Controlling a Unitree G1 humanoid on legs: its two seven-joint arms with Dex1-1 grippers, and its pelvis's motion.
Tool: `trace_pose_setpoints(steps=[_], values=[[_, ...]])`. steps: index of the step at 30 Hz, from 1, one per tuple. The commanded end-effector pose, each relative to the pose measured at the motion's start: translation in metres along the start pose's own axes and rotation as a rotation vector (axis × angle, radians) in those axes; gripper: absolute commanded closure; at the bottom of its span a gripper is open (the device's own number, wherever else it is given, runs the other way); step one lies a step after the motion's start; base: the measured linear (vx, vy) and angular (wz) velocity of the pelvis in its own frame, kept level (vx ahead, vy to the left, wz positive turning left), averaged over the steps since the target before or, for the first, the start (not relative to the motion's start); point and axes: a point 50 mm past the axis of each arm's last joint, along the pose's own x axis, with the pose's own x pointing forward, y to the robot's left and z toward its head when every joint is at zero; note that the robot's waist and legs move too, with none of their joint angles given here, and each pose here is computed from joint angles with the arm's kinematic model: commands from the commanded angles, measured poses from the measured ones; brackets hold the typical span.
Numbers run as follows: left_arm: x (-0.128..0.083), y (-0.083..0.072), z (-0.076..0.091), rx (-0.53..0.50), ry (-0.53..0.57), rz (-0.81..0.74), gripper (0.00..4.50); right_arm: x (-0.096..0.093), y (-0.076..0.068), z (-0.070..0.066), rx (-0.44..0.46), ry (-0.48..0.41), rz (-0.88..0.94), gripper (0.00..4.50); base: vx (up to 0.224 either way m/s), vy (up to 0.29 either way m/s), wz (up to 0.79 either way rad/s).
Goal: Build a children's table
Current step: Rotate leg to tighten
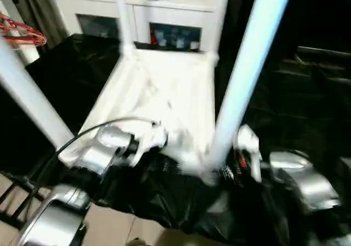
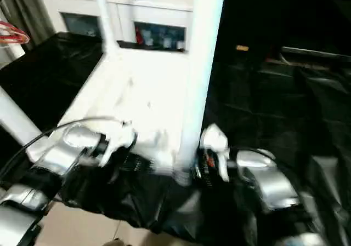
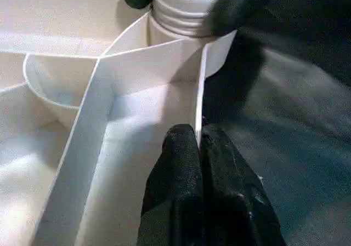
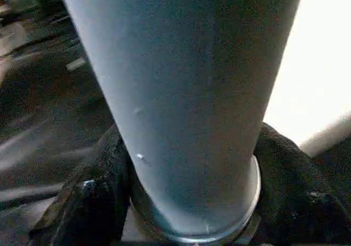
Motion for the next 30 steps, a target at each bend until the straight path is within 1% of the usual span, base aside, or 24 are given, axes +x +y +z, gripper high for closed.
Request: trace_pose_setpoints(steps=[1,2,5,6,9,10,11,12,13,14,15,16,18,20,21,23,24,27,28,29,30], values=[[0.006,0.010,0.019,0.017,-0.063,0.099,4.50,0.016,0.003,0.002,-0.018,0.000,-0.051,1.83,0.000,0.000,0.00],[0.011,0.012,0.023,0.009,-0.075,0.127,4.50,0.022,0.000,-0.001,0.004,0.003,-0.128,1.83,0.000,0.000,0.00],[0.019,0.013,0.028,0.002,-0.086,0.171,4.50,0.030,-0.001,-0.005,0.034,0.008,-0.224,1.83,0.000,0.000,0.00],[0.027,0.014,0.032,-0.003,-0.096,0.208,4.50,0.039,-0.002,-0.008,0.058,0.016,-0.315,1.83,0.000,0.000,0.00],[0.036,0.013,0.036,-0.010,-0.103,0.226,4.50,0.048,-0.001,-0.010,0.072,0.022,-0.398,1.83,0.000,0.000,0.00],[0.043,0.010,0.037,-0.018,-0.115,0.218,4.50,0.056,0.002,-0.009,0.083,0.006,-0.419,1.83,0.000,0.000,0.00],[0.044,0.009,0.038,-0.020,-0.117,0.216,4.50,0.057,0.003,-0.008,0.085,0.003,-0.422,1.83,0.000,0.000,0.00],[0.049,0.006,0.039,-0.027,-0.128,0.196,4.50,0.063,0.007,-0.006,0.097,-0.025,-0.408,1.48,0.000,0.000,0.00],[0.050,0.004,0.039,-0.026,-0.127,0.188,4.50,0.064,0.008,-0.005,0.099,-0.034,-0.396,1.27,0.000,0.000,0.00],[0.051,0.004,0.039,-0.026,-0.126,0.185,4.50,0.064,0.009,-0.004,0.102,-0.039,-0.389,1.13,0.000,0.000,0.00],[0.051,0.002,0.038,-0.027,-0.126,0.170,4.50,0.064,0.011,-0.002,0.109,-0.051,-0.364,1.13,0.000,0.000,0.00],[0.051,0.001,0.037,-0.028,-0.126,0.162,4.50,0.064,0.011,-0.001,0.108,-0.053,-0.352,1.06,0.000,0.000,0.00],[0.048,0.000,0.034,-0.024,-0.124,0.148,4.50,0.061,0.010,0.000,0.075,-0.049,-0.332,0.77,0.000,0.000,0.00],[0.048,0.000,0.034,-0.023,-0.123,0.146,4.50,0.061,0.009,0.000,0.066,-0.048,-0.330,0.69,0.000,0.000,0.00],[0.042,-0.001,0.032,-0.012,-0.129,0.105,4.50,0.053,0.008,0.001,0.042,-0.047,-0.267,0.69,0.000,0.000,0.00],[0.040,-0.002,0.032,-0.005,-0.132,0.082,4.50,0.049,0.008,0.002,0.025,-0.045,-0.225,0.69,0.000,0.000,0.00],[0.033,-0.003,0.029,0.005,-0.127,0.033,4.50,0.039,0.010,0.002,-0.028,-0.029,-0.108,0.69,0.000,0.000,0.00],[0.030,-0.003,0.028,0.007,-0.122,0.017,4.50,0.035,0.011,0.002,-0.044,-0.023,-0.065,0.69,0.000,0.000,0.00],[0.028,-0.003,0.026,0.014,-0.112,-0.001,4.50,0.030,0.013,0.003,-0.057,-0.021,-0.007,0.69,0.000,0.000,0.00],[0.020,-0.004,0.022,0.030,-0.088,-0.055,4.50,0.019,0.019,0.004,-0.075,-0.005,0.133,0.69,0.000,0.000,0.00],[0.018,-0.004,0.022,0.033,-0.083,-0.064,4.50,0.017,0.020,0.004,-0.078,0.000,0.159,0.69,0.000,0.000,0.00]])
